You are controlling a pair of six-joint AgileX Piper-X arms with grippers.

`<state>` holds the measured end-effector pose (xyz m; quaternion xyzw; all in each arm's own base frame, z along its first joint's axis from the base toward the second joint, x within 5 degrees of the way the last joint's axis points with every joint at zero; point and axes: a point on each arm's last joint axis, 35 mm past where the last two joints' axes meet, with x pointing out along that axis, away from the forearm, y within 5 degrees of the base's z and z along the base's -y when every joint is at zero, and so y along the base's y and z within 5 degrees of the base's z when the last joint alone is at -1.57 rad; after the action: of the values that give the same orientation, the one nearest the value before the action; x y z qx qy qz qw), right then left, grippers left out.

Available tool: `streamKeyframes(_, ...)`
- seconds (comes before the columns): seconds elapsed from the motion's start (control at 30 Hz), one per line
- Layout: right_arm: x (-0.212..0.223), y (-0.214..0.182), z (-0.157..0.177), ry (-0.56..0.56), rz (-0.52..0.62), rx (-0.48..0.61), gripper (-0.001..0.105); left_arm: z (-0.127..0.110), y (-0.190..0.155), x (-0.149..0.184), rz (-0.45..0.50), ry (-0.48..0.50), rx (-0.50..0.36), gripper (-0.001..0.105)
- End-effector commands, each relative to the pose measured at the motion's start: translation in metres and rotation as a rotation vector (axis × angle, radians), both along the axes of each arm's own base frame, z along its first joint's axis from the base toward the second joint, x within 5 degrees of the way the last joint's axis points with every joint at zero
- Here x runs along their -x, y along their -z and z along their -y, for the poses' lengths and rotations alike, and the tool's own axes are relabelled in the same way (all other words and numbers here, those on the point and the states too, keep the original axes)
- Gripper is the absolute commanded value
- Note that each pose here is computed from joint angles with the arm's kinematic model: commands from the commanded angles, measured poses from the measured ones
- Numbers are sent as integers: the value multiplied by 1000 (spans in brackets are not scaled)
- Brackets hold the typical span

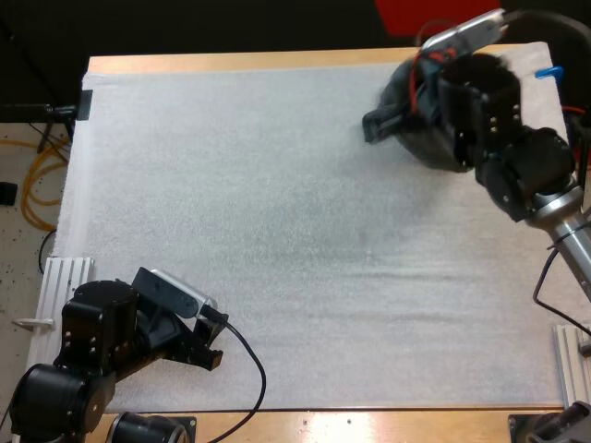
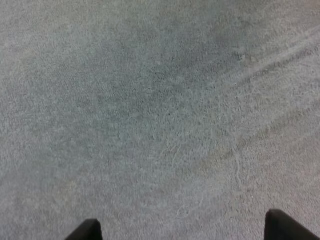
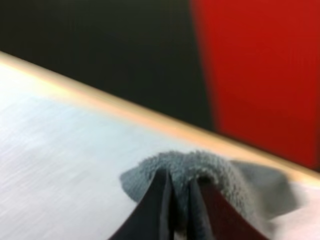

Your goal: Pick towel from pile fold and stack

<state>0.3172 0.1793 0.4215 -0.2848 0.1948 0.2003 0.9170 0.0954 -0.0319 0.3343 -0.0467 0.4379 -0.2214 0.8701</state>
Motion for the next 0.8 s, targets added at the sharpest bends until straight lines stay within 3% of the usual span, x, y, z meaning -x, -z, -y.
streamKeyframes(0.0, 8, 7, -9, -127, -87, -54, 0, 1, 0, 0, -2, 1, 12, 62)
streamKeyframes(0.23, 28, 47, -72, -465, -278, -124, 0, 1, 0, 0, -2, 1, 12, 62)
streamKeyframes(0.43, 47, 90, -129, -648, -452, -151, 0, 1, 0, 0, -2, 1, 12, 62)
streamKeyframes(0.57, 54, 115, -150, -691, -517, -117, 0, 0, 0, 0, 0, -3, -8, 62)
streamKeyframes(0.77, 50, 136, -159, -656, -576, -130, 0, -5, 3, 1, 13, -58, -149, 62)
